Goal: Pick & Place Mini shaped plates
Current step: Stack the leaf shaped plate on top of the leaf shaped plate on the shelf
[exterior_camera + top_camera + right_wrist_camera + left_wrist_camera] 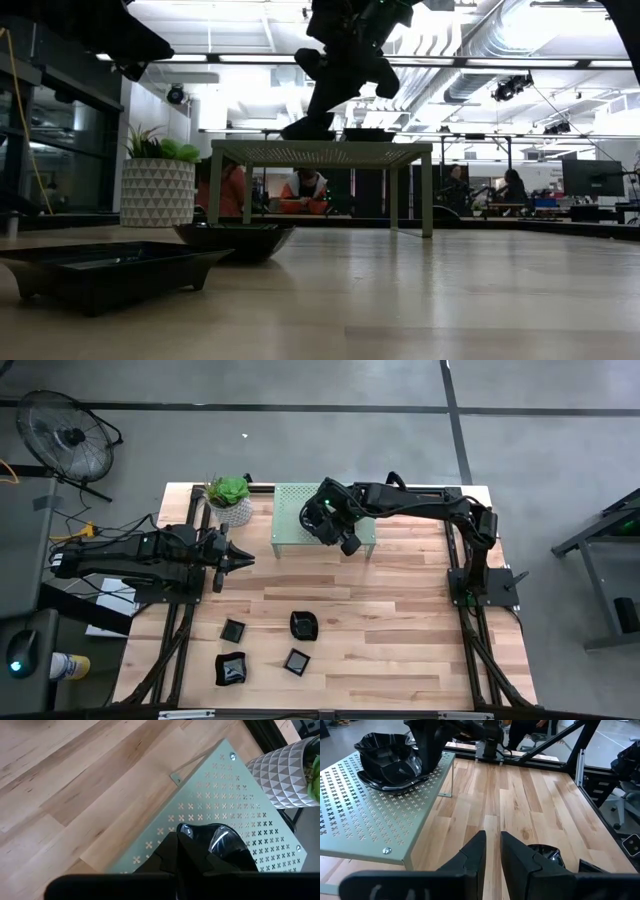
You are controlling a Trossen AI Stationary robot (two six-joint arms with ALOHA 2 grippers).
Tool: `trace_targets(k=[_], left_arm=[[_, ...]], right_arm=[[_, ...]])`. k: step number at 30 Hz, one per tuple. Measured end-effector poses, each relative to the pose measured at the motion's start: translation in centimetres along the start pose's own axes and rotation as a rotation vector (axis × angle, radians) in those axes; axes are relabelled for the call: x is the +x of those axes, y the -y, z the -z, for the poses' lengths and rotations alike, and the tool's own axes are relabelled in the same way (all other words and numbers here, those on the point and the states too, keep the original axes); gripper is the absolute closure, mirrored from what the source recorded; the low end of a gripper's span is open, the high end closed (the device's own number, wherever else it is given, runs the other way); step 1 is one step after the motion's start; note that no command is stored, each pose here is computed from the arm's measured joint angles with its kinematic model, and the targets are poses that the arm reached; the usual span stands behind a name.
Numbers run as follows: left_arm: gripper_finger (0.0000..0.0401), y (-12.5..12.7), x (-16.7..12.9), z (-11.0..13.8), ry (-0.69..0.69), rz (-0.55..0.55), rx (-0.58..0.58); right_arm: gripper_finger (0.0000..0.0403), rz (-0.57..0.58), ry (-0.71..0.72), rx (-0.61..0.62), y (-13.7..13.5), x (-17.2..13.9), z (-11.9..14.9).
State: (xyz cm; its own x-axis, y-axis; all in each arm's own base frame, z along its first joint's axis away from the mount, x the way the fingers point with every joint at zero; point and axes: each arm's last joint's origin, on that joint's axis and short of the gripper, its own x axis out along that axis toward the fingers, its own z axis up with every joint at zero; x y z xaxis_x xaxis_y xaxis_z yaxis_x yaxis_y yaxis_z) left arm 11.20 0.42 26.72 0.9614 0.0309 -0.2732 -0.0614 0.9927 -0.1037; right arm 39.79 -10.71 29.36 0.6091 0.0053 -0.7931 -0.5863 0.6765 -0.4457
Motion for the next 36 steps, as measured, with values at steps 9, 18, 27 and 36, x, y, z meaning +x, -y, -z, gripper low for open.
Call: trace_targets(k=[9, 18, 27, 36], left_arm=[[0.0348, 0.0, 0.0, 0.0, 0.0, 0.003, 0.0], [0.0348, 0.0, 0.0, 0.0, 0.001, 0.003, 0.0], [0.0348, 0.0, 0.0, 0.0, -0.001, 0.003, -0.003], [0.0348, 0.0, 0.0, 0.1, -0.008, 0.002, 0.001]], right_arm=[[0.0377, 0.025, 0.003, -0.003, 0.2, 0.0, -0.1], [0.0338, 0.108, -0.011, 0.031, 0.8, -0.1, -0.3], [0.0335, 0.237, 0.03, 0.227, 1.1, -3.3, -1.7], [0.0336, 0.242, 0.099, 0.581, -1.0, -6.2, -4.4]])
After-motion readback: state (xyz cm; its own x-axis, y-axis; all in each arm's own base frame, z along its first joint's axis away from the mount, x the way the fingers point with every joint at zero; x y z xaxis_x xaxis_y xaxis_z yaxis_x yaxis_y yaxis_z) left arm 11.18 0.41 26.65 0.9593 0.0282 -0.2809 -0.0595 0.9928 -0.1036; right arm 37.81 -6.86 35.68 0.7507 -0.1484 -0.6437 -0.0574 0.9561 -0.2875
